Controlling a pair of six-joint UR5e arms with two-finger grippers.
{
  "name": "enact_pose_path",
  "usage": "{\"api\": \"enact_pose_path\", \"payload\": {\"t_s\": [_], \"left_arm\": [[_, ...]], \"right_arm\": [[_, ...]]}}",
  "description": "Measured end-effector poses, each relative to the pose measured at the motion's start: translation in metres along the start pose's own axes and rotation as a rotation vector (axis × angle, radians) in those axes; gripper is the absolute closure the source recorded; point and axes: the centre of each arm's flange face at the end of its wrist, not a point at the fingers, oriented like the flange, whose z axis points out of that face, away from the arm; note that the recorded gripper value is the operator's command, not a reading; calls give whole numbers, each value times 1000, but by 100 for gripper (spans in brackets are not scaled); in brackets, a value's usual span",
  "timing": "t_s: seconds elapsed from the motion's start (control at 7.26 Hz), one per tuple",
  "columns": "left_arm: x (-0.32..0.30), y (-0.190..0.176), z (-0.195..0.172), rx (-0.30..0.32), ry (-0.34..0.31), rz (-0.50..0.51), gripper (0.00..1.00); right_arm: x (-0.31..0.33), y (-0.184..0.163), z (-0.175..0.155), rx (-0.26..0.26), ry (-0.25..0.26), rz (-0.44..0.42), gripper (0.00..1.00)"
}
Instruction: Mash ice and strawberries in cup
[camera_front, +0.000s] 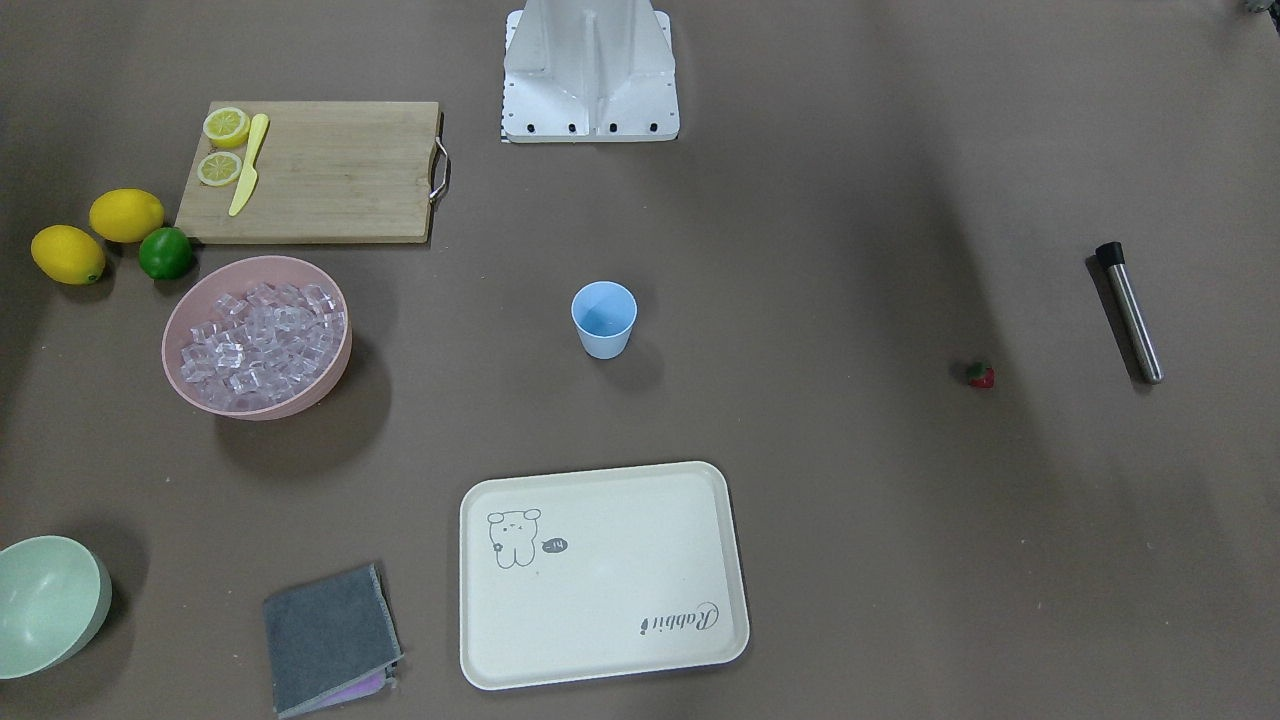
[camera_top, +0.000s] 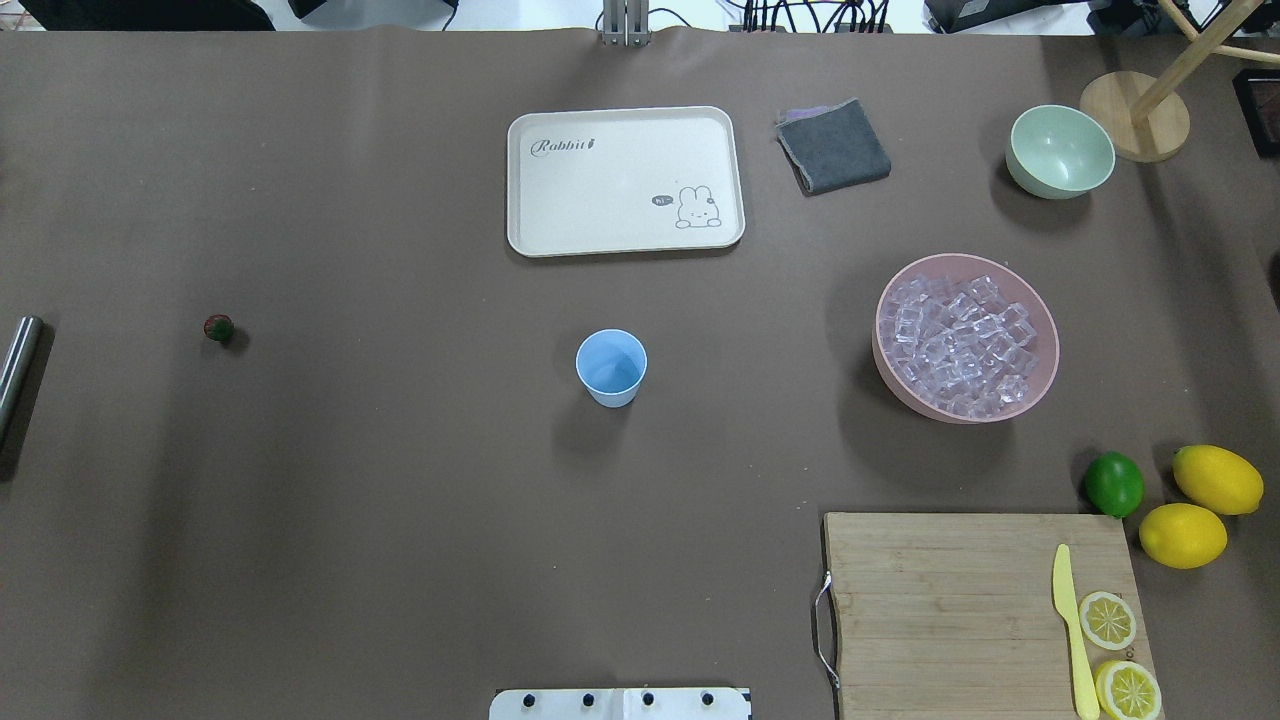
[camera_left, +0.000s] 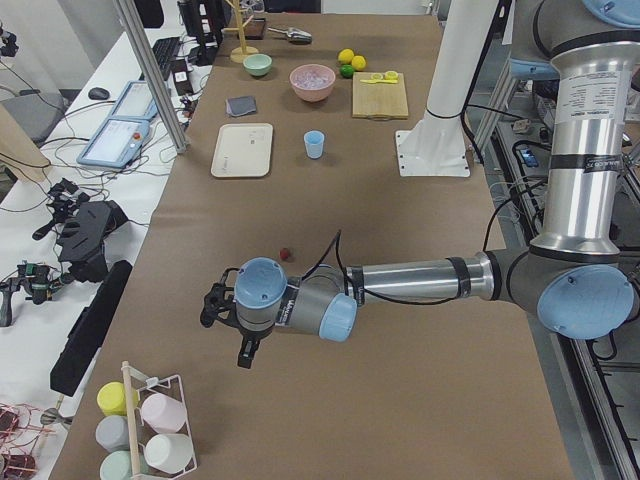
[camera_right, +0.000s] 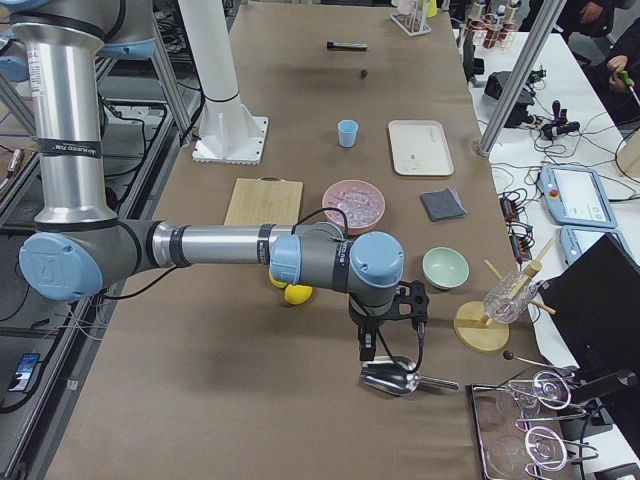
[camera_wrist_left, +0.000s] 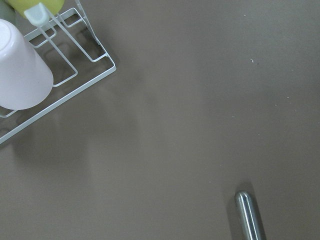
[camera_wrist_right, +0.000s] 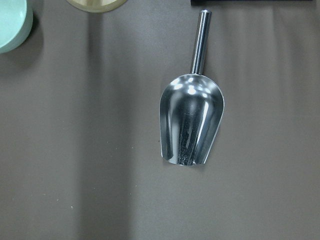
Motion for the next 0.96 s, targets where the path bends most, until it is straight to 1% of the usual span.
{"api": "enact_pose_path", "payload": {"t_s": [0.41,0.69,0.83,0.96], "left_arm": [[-2,7,1,-4,1,-3,2],[-2,10,1,-4,1,-4,2],[-1,11,1,-4,3,-4,2],[-1,13,1,-4,6,-6,2]], "right_arm": [[-7,-5,-5,11,3,-8,1],[-26,-19,-9,18,0,-20,1],[-51,-27,-7,14,-3,-18,1],[-92,-35,-6,15,-10,-20,1]]}}
